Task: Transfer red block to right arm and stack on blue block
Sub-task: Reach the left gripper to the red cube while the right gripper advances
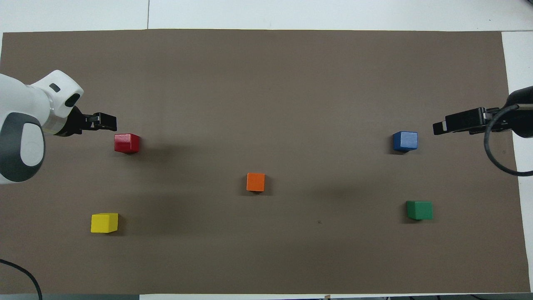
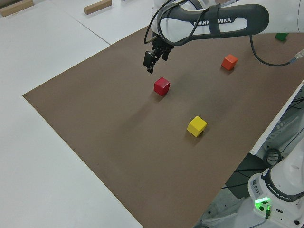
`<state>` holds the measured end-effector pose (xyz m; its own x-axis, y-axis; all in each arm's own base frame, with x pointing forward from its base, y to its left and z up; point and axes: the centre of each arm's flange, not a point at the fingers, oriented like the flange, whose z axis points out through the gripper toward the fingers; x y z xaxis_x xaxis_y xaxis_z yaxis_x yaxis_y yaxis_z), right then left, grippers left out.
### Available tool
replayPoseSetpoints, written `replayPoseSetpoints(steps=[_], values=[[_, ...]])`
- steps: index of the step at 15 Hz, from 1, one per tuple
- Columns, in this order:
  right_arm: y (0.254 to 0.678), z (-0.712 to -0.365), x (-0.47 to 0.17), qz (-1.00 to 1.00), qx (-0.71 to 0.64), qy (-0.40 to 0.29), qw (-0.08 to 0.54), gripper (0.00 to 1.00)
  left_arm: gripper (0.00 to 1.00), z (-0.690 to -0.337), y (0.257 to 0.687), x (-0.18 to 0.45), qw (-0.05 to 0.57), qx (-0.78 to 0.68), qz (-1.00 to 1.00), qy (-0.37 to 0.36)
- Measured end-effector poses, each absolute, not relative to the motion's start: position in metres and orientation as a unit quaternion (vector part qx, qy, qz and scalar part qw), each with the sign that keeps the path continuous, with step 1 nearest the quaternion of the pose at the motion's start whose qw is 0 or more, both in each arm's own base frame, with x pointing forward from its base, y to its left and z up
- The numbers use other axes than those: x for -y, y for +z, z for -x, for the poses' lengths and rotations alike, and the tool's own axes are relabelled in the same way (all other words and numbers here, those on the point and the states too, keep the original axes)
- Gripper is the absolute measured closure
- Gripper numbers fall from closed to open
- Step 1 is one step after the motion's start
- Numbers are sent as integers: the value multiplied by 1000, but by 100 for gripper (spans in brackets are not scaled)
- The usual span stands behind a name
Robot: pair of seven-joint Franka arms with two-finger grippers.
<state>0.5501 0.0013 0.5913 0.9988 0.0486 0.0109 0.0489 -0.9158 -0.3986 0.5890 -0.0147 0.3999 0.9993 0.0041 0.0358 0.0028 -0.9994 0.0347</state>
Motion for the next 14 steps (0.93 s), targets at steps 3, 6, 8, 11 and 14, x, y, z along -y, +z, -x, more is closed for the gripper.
replayPoseSetpoints(steps=[3, 6, 8, 11, 14], values=[[561, -558, -20, 951, 22, -12, 307, 0, 0, -587, 379, 17, 19, -5, -1000, 17], [522, -565, -46, 912, 17, -19, 409, 0, 0, -586, 363, 21, 21, -2, -1000, 6], [507, -570, -71, 885, 12, -20, 465, 0, 0, -586, 344, 25, 23, 1, -1000, -2], [484, -572, -99, 828, -8, -12, 561, 0, 0, -589, 317, 30, 28, 4, -1000, -10], [461, -570, -129, 773, -24, 15, 634, 0, 0, -589, 311, 31, 28, 4, -1000, -12]])
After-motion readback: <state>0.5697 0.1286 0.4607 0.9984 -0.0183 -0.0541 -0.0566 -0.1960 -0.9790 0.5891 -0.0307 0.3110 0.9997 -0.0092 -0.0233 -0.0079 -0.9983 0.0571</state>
